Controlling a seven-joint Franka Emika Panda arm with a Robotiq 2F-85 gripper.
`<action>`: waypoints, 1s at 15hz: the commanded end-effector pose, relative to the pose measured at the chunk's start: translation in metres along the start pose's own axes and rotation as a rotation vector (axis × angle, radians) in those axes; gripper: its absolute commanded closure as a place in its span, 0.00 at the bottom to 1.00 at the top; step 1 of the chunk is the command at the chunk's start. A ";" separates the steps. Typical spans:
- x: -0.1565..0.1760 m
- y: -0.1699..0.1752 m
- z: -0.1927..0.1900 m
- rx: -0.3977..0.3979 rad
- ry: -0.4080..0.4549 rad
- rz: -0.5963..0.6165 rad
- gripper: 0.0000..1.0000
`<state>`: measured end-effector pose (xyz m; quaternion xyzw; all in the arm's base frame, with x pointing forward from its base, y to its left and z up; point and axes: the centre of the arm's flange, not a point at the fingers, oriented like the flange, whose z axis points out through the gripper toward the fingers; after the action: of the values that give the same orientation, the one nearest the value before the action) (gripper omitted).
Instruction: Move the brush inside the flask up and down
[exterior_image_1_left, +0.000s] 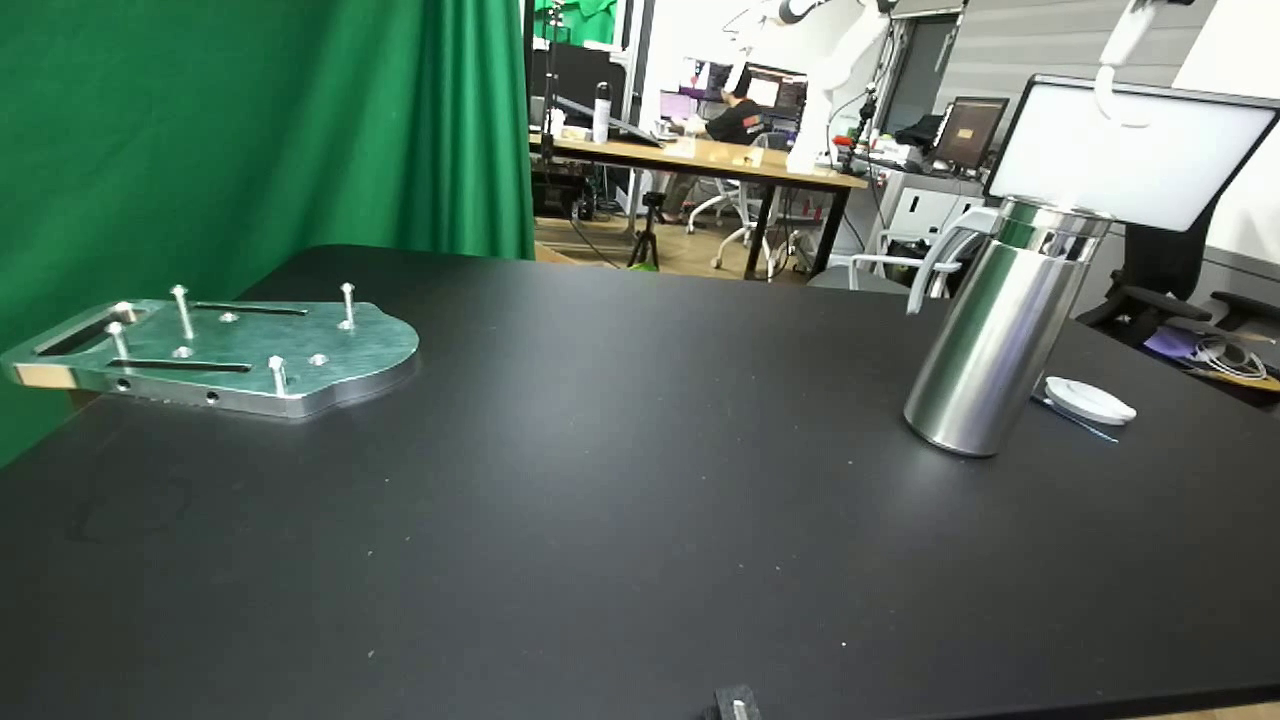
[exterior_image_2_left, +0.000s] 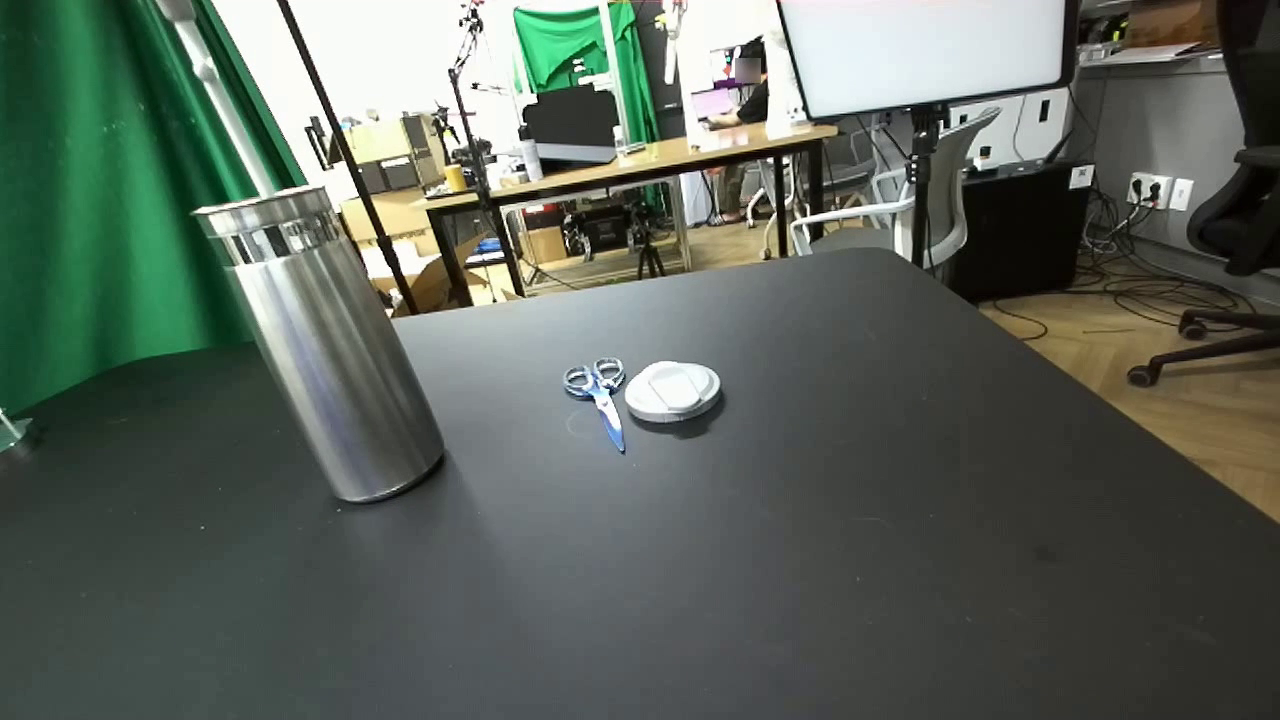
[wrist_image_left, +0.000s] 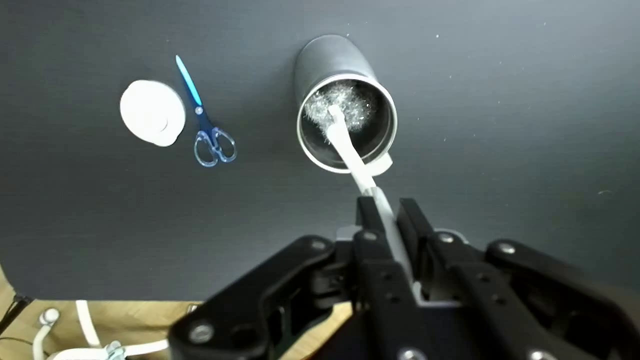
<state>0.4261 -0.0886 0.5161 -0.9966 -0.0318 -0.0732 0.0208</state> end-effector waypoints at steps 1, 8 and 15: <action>-0.003 -0.018 0.058 0.017 -0.071 -0.014 0.96; -0.001 -0.033 0.125 0.011 -0.161 -0.033 0.96; 0.009 -0.013 0.034 -0.005 -0.040 -0.037 0.96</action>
<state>0.4426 -0.0607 0.4364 -0.9978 -0.0572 -0.0294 0.0167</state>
